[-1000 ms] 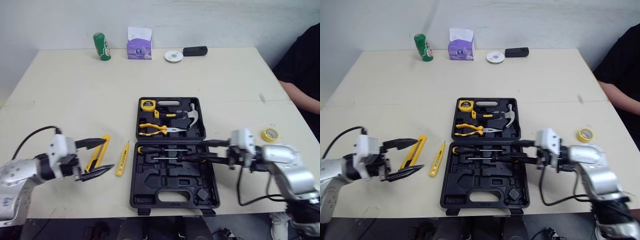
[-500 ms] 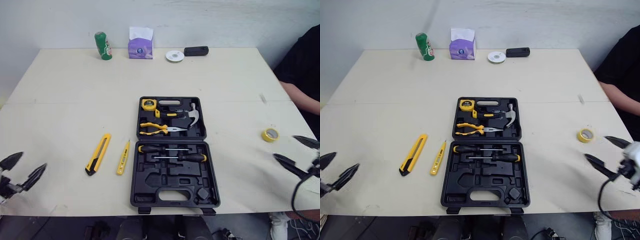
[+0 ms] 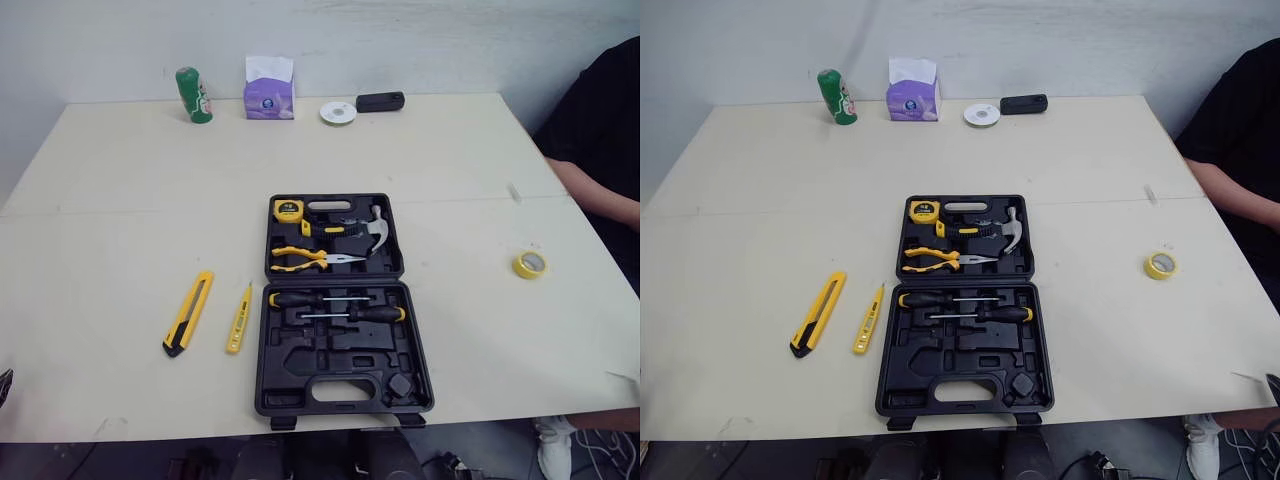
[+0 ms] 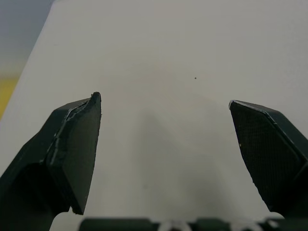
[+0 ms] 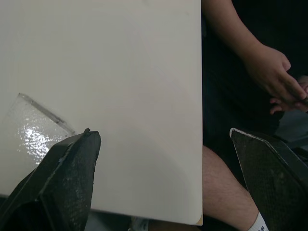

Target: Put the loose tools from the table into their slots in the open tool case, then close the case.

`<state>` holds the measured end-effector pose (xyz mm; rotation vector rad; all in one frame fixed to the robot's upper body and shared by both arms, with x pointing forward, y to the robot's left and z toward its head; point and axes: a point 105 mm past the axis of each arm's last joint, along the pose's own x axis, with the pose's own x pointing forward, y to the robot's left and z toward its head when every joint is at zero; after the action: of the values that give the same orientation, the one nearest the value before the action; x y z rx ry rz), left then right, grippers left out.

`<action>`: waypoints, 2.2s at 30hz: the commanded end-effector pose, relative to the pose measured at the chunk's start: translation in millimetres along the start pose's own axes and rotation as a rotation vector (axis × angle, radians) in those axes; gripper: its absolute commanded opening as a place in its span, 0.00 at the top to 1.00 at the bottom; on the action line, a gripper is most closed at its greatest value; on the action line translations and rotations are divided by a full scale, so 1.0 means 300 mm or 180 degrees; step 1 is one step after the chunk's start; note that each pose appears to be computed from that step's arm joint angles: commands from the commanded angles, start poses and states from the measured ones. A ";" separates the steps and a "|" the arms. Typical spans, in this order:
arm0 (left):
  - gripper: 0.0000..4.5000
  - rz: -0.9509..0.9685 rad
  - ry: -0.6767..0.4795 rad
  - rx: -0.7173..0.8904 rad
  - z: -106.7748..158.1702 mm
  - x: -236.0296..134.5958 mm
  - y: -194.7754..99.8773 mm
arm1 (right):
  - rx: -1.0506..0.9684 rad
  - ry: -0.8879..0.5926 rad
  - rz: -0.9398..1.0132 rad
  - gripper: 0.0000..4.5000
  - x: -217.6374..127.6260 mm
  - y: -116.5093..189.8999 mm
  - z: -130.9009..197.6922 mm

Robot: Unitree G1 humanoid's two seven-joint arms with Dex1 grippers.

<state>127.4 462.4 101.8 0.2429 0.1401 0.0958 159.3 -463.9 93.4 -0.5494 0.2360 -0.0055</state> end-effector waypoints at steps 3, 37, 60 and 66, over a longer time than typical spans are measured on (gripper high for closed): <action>0.00 -0.0235 -0.0247 0.0125 0.084 0.036 -0.032 | -0.0004 -0.0506 0.0338 0.01 0.091 0.048 0.115; 0.00 -0.1489 0.0429 -0.0251 0.317 0.204 -0.922 | -0.0020 -0.2596 0.3502 0.01 0.137 0.611 0.807; 0.00 -0.1399 0.1161 -0.0302 0.311 0.277 -1.049 | -0.0140 -0.2783 0.3693 0.01 0.092 0.656 0.926; 0.00 -0.1302 0.1384 -0.0198 0.283 0.288 -1.051 | -0.0102 -0.2782 0.3683 0.01 0.085 0.663 0.939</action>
<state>250.8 146.6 101.0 0.1204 0.5818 -0.2748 241.2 -154.4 208.4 -0.3214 -0.2921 1.3225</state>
